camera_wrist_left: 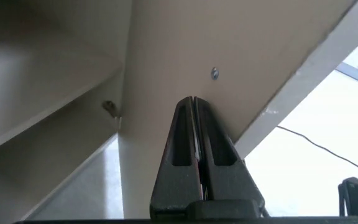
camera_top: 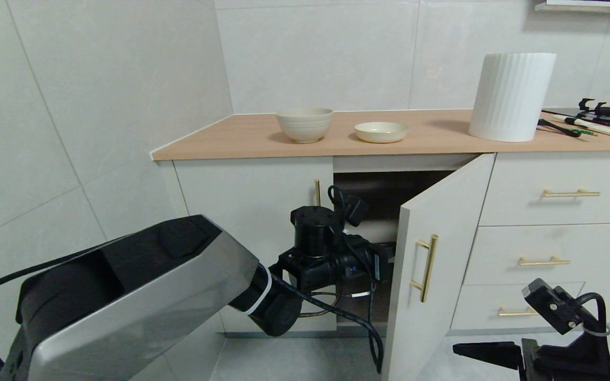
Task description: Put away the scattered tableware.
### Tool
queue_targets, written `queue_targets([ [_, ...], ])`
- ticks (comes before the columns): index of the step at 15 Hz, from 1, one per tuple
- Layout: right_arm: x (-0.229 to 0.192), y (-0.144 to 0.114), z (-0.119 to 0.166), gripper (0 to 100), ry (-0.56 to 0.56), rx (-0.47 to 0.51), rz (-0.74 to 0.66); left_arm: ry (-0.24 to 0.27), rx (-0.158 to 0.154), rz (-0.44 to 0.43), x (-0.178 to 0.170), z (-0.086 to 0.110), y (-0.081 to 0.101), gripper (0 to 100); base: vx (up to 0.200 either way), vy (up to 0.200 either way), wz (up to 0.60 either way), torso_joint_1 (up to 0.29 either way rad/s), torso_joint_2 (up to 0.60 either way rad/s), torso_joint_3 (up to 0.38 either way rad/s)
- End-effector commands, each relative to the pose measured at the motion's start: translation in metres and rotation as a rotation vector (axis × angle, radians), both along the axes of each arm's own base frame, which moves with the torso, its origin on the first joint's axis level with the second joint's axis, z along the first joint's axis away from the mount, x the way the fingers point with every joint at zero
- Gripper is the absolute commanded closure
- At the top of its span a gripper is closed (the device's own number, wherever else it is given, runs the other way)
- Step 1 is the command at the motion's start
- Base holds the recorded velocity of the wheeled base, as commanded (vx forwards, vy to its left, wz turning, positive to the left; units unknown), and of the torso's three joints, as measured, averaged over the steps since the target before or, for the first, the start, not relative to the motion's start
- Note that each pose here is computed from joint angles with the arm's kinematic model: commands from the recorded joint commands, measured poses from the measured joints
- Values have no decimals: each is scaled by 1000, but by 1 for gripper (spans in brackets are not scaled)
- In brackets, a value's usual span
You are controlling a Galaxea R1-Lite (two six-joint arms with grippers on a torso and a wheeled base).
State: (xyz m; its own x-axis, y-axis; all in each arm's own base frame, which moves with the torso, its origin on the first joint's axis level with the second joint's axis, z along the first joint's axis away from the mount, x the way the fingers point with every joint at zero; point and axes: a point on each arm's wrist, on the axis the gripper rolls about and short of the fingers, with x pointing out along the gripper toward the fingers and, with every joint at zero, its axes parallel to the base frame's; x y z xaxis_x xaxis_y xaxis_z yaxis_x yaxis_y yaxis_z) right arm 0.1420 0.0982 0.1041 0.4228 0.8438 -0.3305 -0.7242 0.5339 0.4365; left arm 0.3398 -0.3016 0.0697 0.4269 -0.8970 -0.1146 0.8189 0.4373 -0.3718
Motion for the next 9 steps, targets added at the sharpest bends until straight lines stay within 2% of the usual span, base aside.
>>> queue_targets([
  [1,-4,0,3,0,-18,11,12,-20,-17,-39,-12,9,-13,100,0,0,0,0,0,0],
  [2,-11,-1,5,0,-27,23,42,-48,-42,-96,-33,27,-28,100,0,0,0,0,0,0],
  [3,-19,-2,8,0,-35,45,96,-86,-80,-176,-65,52,-46,100,0,0,0,0,0,0],
  [4,-25,-4,12,0,-50,74,145,-107,-107,-232,-92,75,-50,100,0,0,0,0,0,0],
  [5,-29,-6,13,0,-55,88,170,-105,-107,-252,-102,82,-48,100,0,0,0,0,0,0],
  [6,-31,-7,15,0,-64,99,183,-84,-85,-257,-108,84,-37,100,0,0,0,0,0,0],
  [7,-30,-7,15,0,-61,97,183,-65,-62,-211,-96,76,-24,100,0,0,0,0,0,0],
  [9,-19,0,14,0,-52,76,145,-24,-7,-88,-74,63,22,100,0,0,0,0,0,0],
])
